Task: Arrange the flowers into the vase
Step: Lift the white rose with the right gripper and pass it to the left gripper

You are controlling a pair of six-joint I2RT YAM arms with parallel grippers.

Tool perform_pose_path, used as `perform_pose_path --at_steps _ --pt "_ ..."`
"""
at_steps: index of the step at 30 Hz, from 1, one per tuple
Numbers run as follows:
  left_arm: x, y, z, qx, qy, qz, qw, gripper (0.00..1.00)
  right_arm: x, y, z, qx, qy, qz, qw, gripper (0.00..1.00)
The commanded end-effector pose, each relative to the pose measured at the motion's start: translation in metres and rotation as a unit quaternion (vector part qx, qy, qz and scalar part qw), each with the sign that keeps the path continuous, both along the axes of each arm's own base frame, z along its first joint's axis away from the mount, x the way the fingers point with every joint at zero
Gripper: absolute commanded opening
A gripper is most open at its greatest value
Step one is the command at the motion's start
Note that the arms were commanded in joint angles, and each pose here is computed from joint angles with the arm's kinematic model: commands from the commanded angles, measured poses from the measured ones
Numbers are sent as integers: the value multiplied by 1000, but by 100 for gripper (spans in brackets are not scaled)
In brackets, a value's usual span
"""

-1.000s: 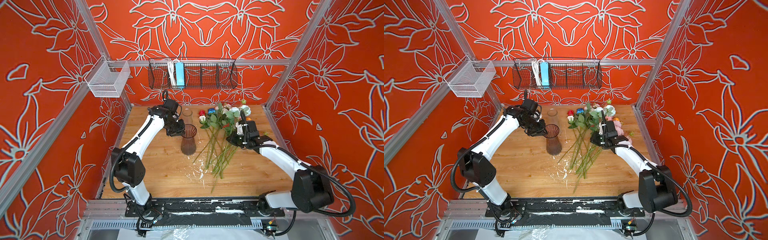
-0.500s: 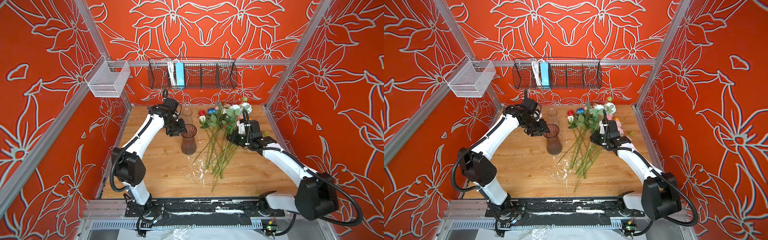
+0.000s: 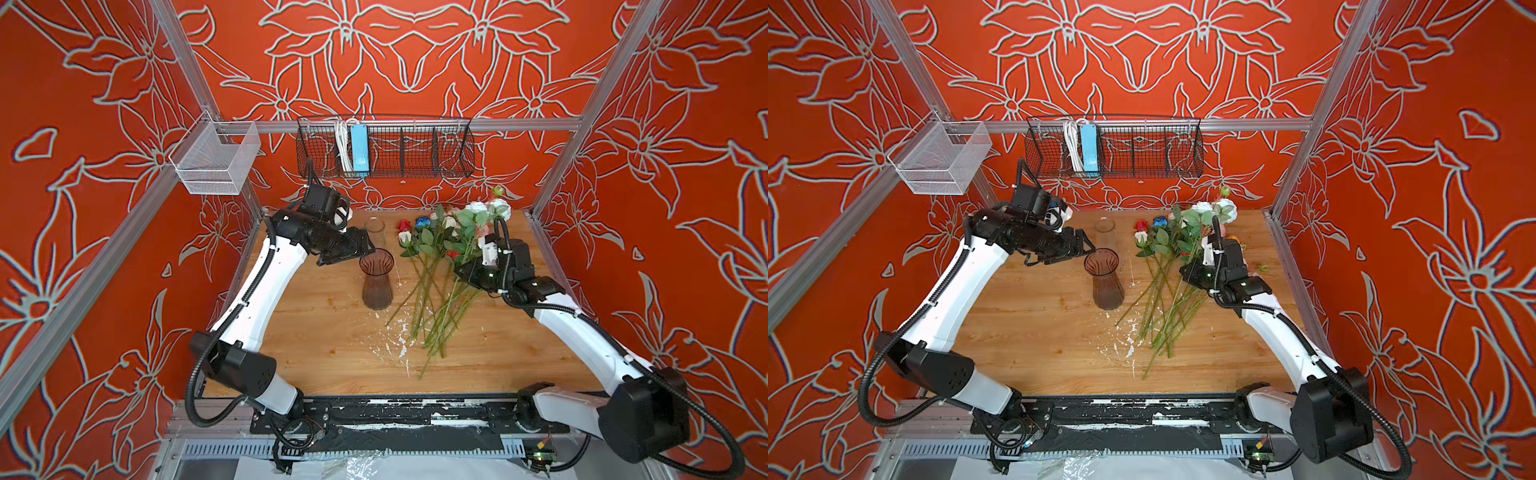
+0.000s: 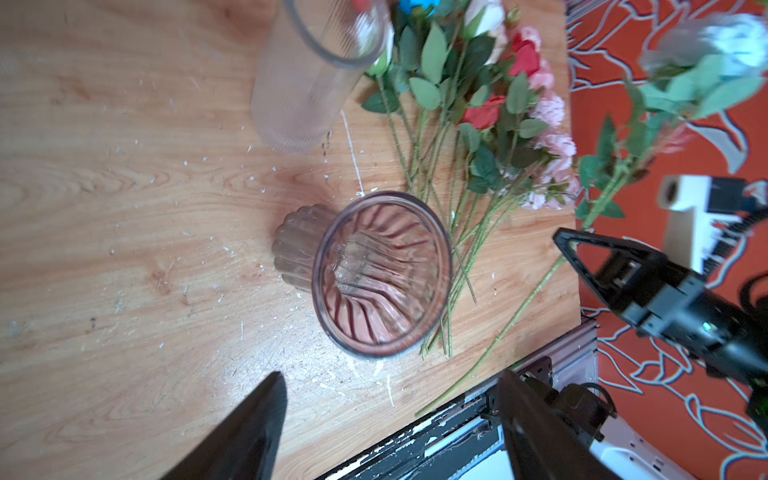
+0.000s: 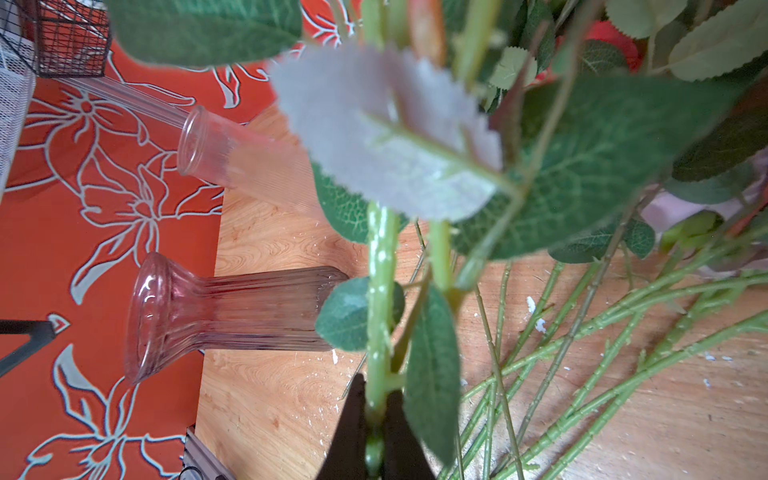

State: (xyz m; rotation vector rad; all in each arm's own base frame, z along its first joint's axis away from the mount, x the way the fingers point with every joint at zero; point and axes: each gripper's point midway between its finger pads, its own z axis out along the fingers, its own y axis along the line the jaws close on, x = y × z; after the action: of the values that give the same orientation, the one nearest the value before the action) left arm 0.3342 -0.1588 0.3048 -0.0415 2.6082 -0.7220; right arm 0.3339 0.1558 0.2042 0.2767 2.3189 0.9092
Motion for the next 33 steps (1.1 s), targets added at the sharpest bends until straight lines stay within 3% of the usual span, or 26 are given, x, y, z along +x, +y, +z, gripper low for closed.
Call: perform_pose_path --at_steps 1,13,17,23,28,31,33 --pt "-12 1 20 -6 -25 -24 999 81 4 7 33 22 -39 9 999 0" --pt "-30 14 60 -3 -96 -21 995 84 8 13 57 33 -59 20 997 0" --pt "-38 11 86 -24 -155 -41 987 82 8 13 72 34 -82 21 996 0" --pt "-51 0 137 -100 -301 -60 946 80 9 8 100 40 -136 7 990 0" --pt "-75 -34 171 -193 -391 -149 888 80 18 9 125 49 -168 3 985 0" --pt "-76 -65 164 -177 -387 -202 882 80 21 10 141 51 -186 5 981 0" --pt "-73 -91 149 -151 -366 -235 888 80 21 10 148 51 -194 5 980 0"
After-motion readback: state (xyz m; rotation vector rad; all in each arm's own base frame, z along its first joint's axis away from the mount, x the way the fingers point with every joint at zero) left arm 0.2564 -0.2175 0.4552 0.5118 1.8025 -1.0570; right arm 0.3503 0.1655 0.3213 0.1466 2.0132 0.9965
